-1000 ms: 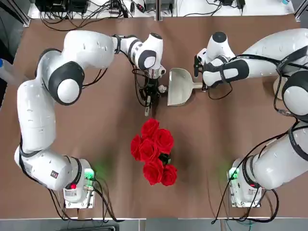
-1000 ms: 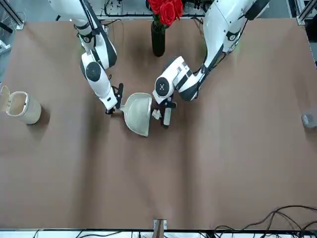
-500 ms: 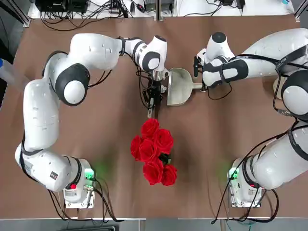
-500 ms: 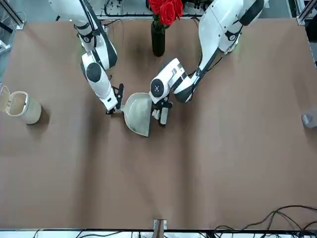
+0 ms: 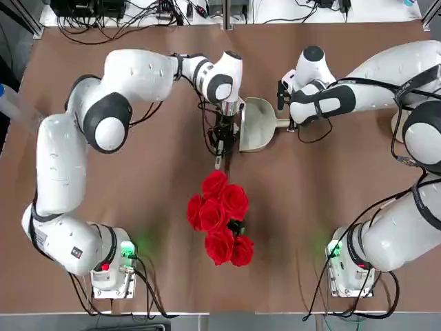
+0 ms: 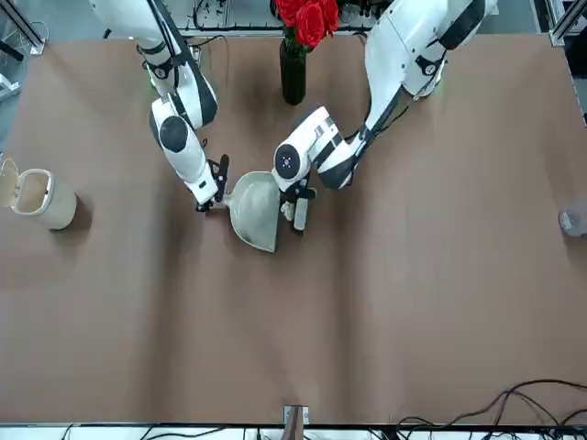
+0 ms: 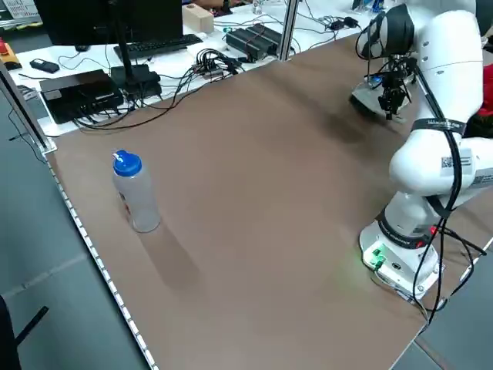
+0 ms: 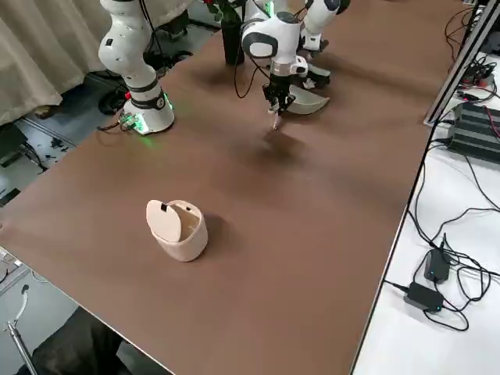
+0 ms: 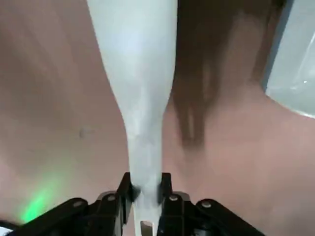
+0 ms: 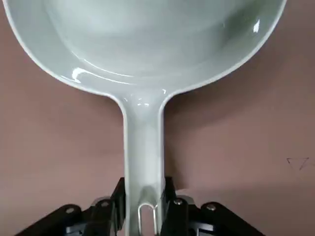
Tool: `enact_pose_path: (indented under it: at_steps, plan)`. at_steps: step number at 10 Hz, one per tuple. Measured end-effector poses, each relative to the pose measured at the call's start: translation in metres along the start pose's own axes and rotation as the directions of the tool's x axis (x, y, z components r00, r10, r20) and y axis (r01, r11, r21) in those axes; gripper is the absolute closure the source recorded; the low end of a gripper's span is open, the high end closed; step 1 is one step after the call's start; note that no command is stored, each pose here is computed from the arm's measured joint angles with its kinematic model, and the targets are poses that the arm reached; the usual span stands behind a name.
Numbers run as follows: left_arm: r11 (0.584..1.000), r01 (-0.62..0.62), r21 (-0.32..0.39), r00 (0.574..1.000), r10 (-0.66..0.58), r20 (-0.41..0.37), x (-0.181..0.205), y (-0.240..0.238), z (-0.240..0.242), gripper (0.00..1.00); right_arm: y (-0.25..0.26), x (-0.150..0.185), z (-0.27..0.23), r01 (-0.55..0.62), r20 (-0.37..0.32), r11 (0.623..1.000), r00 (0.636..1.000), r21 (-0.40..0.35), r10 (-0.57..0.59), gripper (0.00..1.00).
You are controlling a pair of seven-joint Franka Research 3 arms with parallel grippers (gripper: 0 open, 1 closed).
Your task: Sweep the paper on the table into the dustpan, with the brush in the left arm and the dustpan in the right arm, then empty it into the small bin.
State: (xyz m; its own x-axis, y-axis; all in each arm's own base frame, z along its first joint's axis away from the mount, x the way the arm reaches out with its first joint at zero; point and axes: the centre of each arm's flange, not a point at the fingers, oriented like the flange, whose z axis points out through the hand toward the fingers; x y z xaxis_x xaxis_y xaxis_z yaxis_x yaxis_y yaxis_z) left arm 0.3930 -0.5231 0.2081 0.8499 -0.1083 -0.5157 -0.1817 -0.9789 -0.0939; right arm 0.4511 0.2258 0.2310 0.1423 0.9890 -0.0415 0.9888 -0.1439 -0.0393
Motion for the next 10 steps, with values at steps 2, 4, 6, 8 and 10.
enact_pose_path:
  at_steps: [2,4,6,8,10]
  plan:
    - [1.000,0.010,-0.008,1.000,-0.010,-0.007,-0.001,0.013,0.000,0.73,0.000,0.000,0.000,0.000,0.000,1.000,1.000,0.000,0.000,0.67]
    - [0.999,0.018,-0.028,1.000,-0.018,-0.017,-0.002,0.019,-0.010,0.73,0.000,0.000,0.000,0.000,0.000,1.000,1.000,0.000,0.000,0.67]
    - [0.998,0.030,-0.048,0.999,-0.031,-0.034,-0.007,0.031,-0.021,0.73,0.000,0.000,0.000,0.001,0.000,1.000,1.000,0.000,-0.001,0.67]
    - [0.998,0.035,-0.058,0.998,-0.038,-0.047,-0.014,0.049,-0.024,0.73,-0.001,0.001,0.000,0.002,-0.001,1.000,1.000,-0.001,-0.002,0.67]
    - [0.997,0.049,-0.060,0.998,-0.051,-0.048,-0.019,0.061,-0.017,0.73,-0.001,0.002,0.000,0.003,-0.001,1.000,1.000,-0.001,-0.003,0.67]
